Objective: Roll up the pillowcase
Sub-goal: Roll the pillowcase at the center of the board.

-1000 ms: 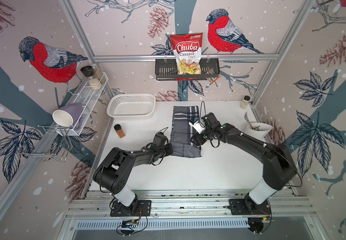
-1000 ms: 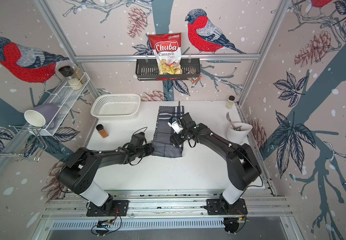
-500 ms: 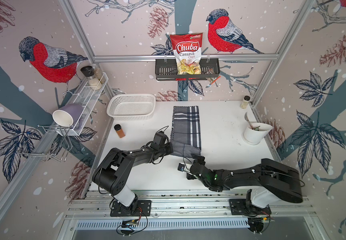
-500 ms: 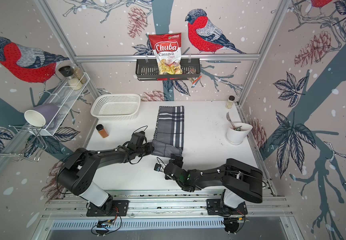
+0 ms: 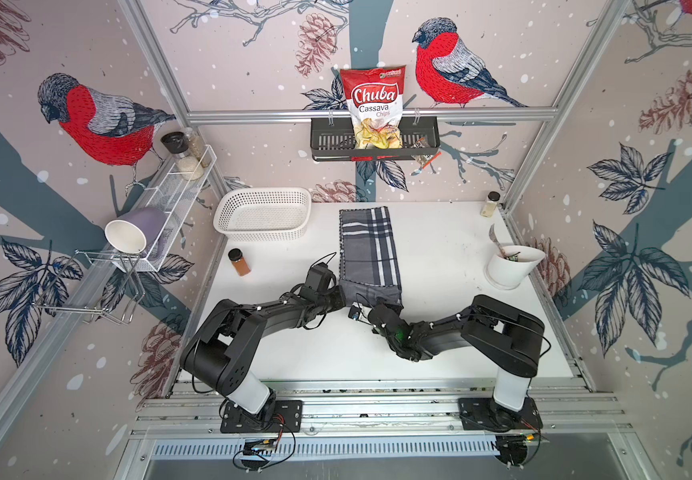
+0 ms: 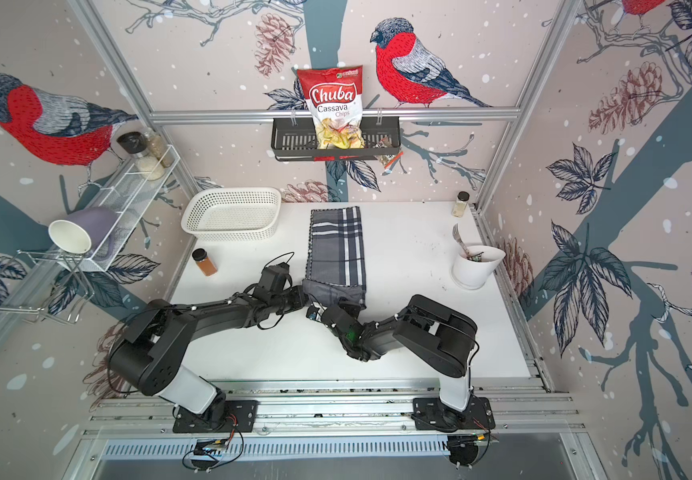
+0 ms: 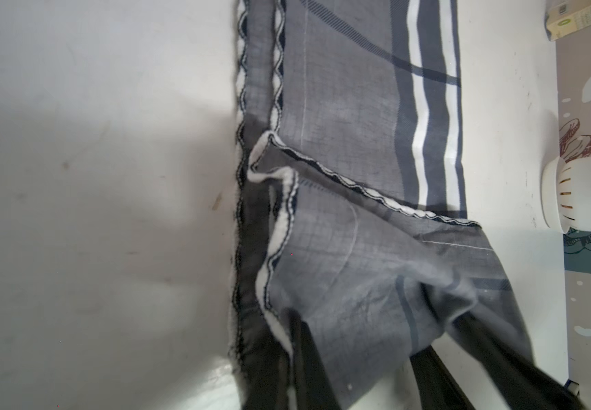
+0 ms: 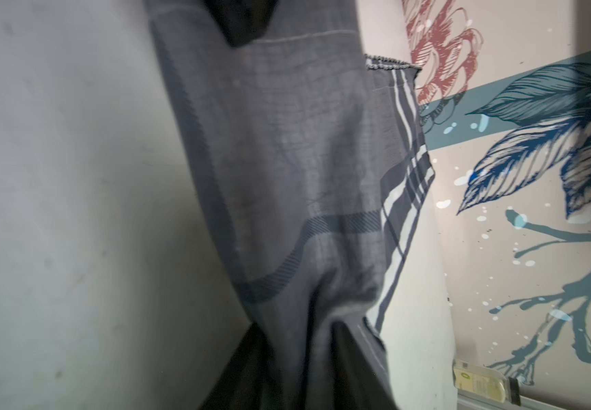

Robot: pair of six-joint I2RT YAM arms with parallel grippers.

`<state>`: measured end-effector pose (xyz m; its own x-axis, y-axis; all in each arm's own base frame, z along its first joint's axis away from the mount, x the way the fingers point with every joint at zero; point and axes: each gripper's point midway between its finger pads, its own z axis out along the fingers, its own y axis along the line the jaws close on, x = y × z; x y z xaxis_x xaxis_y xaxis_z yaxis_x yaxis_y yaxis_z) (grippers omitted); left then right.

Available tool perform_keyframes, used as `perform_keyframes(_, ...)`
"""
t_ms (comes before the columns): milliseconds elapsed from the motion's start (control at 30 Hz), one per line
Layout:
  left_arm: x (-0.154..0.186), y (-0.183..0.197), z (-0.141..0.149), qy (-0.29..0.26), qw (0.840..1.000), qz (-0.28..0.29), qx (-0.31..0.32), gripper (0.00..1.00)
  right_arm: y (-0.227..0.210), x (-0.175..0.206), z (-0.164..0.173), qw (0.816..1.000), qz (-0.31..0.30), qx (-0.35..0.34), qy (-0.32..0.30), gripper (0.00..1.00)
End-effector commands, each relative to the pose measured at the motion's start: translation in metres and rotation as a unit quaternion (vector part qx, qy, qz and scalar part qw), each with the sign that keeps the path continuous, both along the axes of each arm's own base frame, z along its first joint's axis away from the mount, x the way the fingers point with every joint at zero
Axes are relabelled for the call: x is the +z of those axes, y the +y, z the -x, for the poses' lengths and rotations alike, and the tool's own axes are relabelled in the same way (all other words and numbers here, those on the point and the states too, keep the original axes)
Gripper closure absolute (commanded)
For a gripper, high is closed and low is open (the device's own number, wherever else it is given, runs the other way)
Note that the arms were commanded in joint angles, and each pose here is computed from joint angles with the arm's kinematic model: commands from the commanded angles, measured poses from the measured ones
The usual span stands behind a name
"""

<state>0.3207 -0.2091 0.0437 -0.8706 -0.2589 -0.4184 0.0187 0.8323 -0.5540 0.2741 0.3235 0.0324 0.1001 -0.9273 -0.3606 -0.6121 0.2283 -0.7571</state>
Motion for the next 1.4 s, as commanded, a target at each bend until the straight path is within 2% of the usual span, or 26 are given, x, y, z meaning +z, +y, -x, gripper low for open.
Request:
perform_keyframes(0,0.006,0.01,-0.001,-0.002,1.0,-0.006,0.022,0.13,0.01,-0.004,0.024,0.993,-0.044,0.024,0.109,1.0)
perform_keyframes(33,0.009,0.014,-0.001,-0.004,1.0,-0.004,0.03,0.05,0.012,-0.001,0.03,0.988,-0.057,0.029,0.138,1.0)
perform_keyframes(200,0.026,0.045,-0.005,-0.012,0.996,0.033,0.088,0.05,0.008,0.002,0.055,0.964,-0.071,0.026,0.255,1.0)
perform_keyframes(267,0.035,0.056,-0.004,-0.023,0.994,0.044,0.102,0.05,0.005,0.003,0.064,0.949,-0.074,0.018,0.305,1.0)
perform_keyframes(367,0.048,0.069,-0.001,-0.05,0.992,0.026,0.111,0.05,0.002,0.006,0.078,0.921,-0.082,0.014,0.38,1.0)
perform_keyframes(467,0.057,0.076,0.003,-0.069,0.991,0.009,0.111,0.05,0.004,0.016,0.091,0.878,-0.101,0.016,0.467,1.0)
perform_keyframes(633,0.062,0.069,0.01,-0.093,0.992,0.025,0.081,0.05,0.006,0.036,0.097,0.797,-0.121,0.027,0.592,1.0)
perform_keyframes(733,0.065,0.062,0.014,-0.106,0.992,0.041,0.059,0.05,0.001,0.04,0.09,0.768,-0.108,0.02,0.631,1.0)
perform_keyframes(833,0.078,0.052,0.018,-0.135,0.989,0.06,0.029,0.06,0.0,0.046,0.077,0.753,-0.109,0.013,0.648,1.0)
perform_keyframes(867,0.084,0.049,0.019,-0.146,0.987,0.065,0.02,0.11,0.0,0.049,0.071,0.749,-0.114,0.008,0.653,1.0)
perform_keyframes(933,0.099,0.042,0.021,-0.175,0.982,0.075,-0.001,0.19,0.002,0.056,0.065,0.729,-0.122,0.008,0.673,1.0)
perform_keyframes(1000,0.11,0.038,0.023,-0.197,0.977,0.08,-0.014,0.29,0.004,0.059,0.06,0.72,-0.123,0.013,0.683,1.0)
perform_keyframes(1033,0.115,0.036,0.023,-0.208,0.974,0.085,-0.021,0.31,0.005,0.057,0.055,0.717,-0.121,0.008,0.687,1.0)
perform_keyframes(1100,0.12,0.032,0.024,-0.224,0.97,0.092,-0.031,0.29,0.006,0.051,0.05,0.706,-0.115,0.004,0.699,1.0)
perform_keyframes(1200,0.114,0.025,0.022,-0.226,0.968,0.096,-0.047,0.2,0.007,0.039,0.04,0.696,-0.101,-0.007,0.71,1.0)
perform_keyframes(1367,0.092,0.011,0.013,-0.21,0.973,0.082,-0.057,0.19,0.015,0.038,0.021,0.694,-0.094,-0.01,0.714,1.0)
